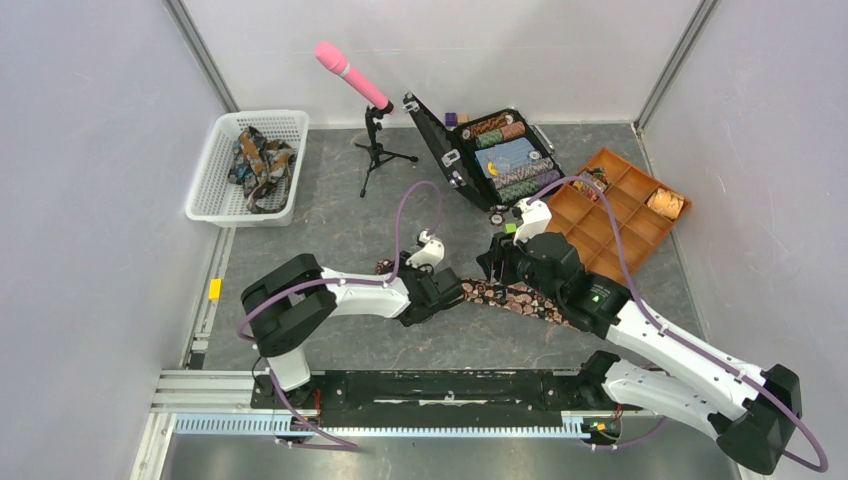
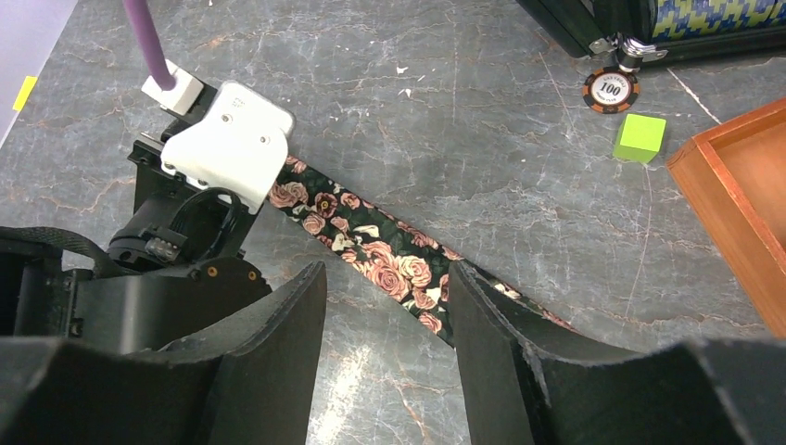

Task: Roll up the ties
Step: Roll the tie at the center of the board.

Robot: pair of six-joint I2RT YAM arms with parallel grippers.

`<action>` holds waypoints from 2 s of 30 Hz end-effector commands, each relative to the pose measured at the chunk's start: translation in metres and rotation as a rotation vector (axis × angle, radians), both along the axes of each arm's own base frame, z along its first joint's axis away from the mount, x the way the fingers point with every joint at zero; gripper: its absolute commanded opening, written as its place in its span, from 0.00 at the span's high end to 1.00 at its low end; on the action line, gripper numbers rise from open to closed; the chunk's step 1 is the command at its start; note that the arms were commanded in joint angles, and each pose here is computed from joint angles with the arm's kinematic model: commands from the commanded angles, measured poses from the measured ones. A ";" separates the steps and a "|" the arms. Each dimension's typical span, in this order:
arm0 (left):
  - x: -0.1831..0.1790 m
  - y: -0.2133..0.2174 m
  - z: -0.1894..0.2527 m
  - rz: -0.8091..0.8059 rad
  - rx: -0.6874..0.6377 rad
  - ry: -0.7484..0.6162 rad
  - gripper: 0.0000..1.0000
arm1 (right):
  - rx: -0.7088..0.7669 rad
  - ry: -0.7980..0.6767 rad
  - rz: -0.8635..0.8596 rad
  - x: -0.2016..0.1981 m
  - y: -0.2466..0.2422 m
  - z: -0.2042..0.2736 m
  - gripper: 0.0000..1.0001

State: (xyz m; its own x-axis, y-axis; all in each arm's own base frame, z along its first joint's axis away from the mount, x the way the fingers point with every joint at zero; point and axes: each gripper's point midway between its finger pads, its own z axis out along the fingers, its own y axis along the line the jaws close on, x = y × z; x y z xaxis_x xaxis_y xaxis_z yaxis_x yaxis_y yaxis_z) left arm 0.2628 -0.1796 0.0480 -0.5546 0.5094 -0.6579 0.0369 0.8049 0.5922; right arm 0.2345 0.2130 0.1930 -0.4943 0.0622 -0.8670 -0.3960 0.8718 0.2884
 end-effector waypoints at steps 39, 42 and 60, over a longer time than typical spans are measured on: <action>-0.013 -0.027 -0.023 0.000 0.037 0.088 0.61 | 0.044 -0.053 -0.047 0.007 -0.006 0.023 0.27; -0.013 -0.027 -0.024 -0.001 0.038 0.090 0.62 | 0.045 -0.052 -0.047 0.007 -0.006 0.023 0.26; -0.018 -0.046 -0.028 -0.102 -0.055 0.184 0.53 | 0.043 -0.053 -0.051 0.008 -0.006 0.024 0.24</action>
